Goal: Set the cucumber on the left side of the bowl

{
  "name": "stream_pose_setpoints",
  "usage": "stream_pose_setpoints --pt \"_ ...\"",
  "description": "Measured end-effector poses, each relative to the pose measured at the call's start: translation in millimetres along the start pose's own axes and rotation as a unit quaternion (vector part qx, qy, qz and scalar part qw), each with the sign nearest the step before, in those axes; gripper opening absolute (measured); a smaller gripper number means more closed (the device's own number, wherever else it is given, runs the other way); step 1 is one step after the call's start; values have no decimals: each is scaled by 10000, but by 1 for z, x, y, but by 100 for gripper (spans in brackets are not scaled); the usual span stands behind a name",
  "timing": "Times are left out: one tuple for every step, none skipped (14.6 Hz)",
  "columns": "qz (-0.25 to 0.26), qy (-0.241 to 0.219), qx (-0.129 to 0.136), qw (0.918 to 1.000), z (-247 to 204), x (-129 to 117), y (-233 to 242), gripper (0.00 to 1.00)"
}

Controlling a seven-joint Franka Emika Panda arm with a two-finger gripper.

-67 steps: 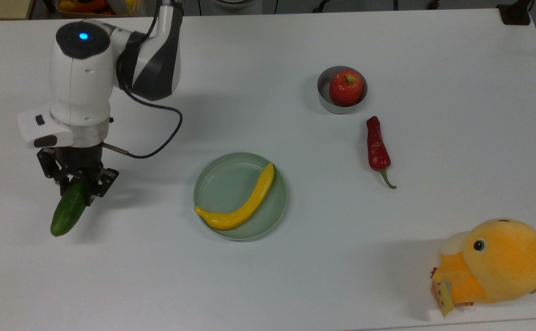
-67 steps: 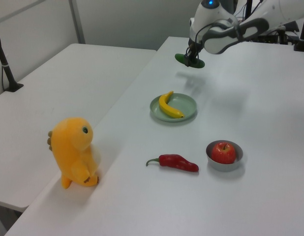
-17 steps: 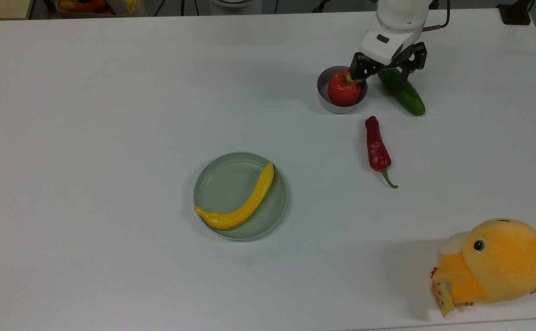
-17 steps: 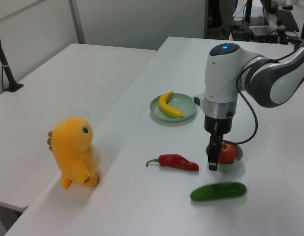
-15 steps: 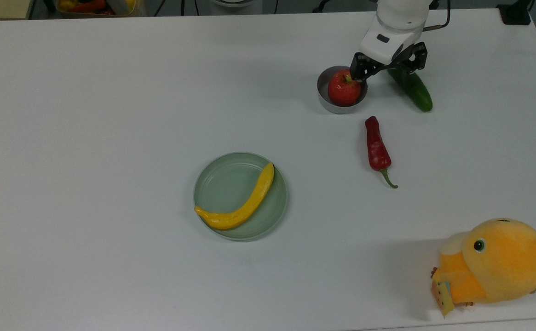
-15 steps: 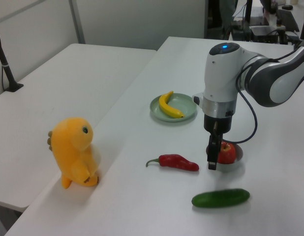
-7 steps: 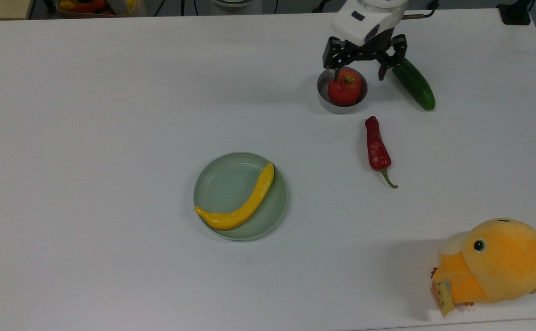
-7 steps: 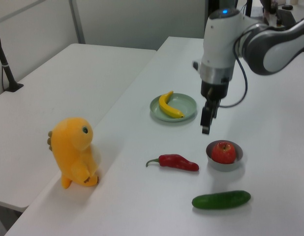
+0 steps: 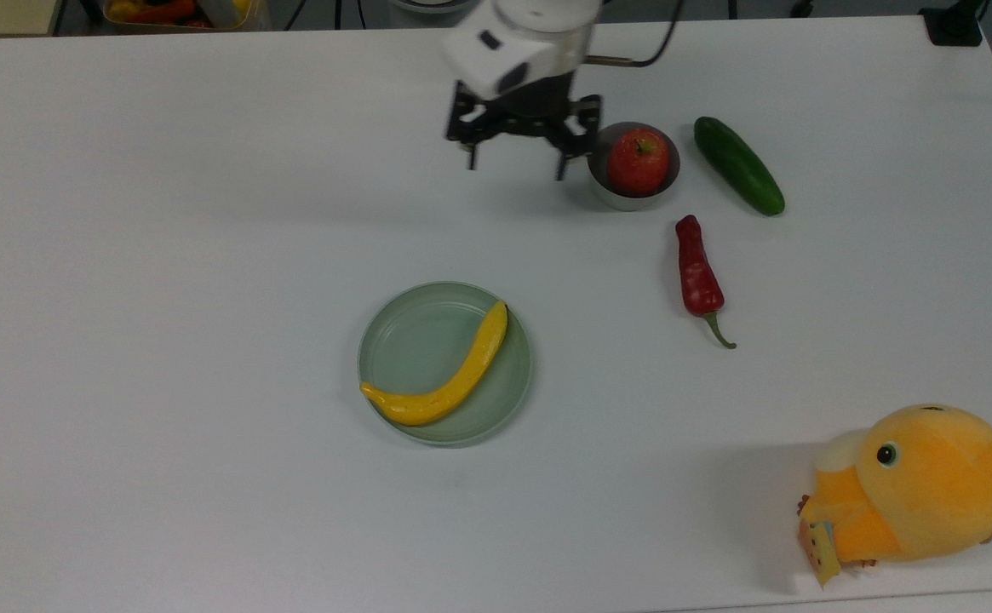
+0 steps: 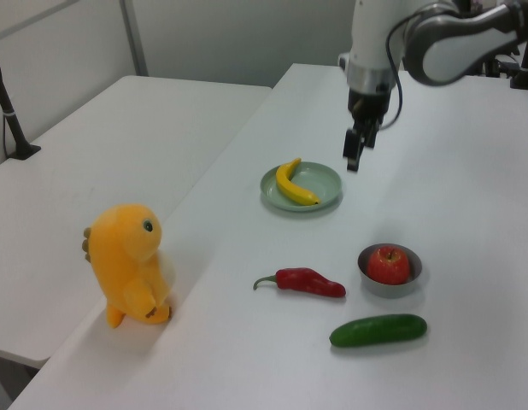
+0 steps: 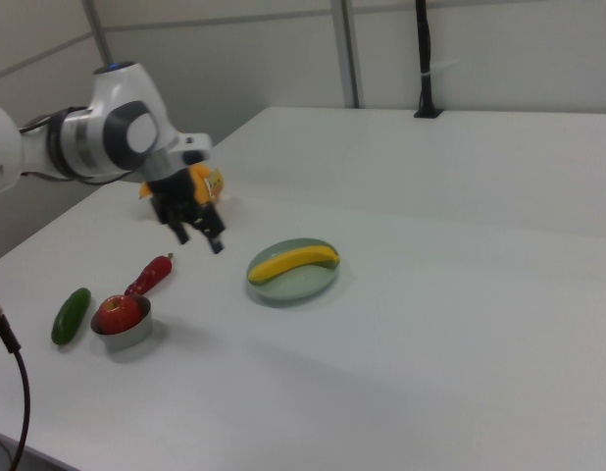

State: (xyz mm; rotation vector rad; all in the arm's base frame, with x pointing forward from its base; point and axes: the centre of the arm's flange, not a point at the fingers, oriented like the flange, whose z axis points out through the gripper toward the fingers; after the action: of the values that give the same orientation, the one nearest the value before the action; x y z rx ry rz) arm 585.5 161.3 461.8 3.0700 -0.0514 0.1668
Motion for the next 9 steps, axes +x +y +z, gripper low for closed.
stream_pose_setpoints --pt "132 52 -65 9999 -5 8 35 100" --pt "201 70 -99 9997 -8 11 53 100" --pt "285 89 -127 9995 -11 14 68 100" --pt "352 108 -147 9992 -13 15 81 100" --pt "395 136 -165 9990 -17 17 95 100" --pt "414 168 -161 9989 -21 17 103 100" --pt "457 203 -133 9987 -27 16 109 100" --pt "485 167 -102 9986 -32 13 111 100" --pt "425 68 -98 9990 -34 8 111 100"
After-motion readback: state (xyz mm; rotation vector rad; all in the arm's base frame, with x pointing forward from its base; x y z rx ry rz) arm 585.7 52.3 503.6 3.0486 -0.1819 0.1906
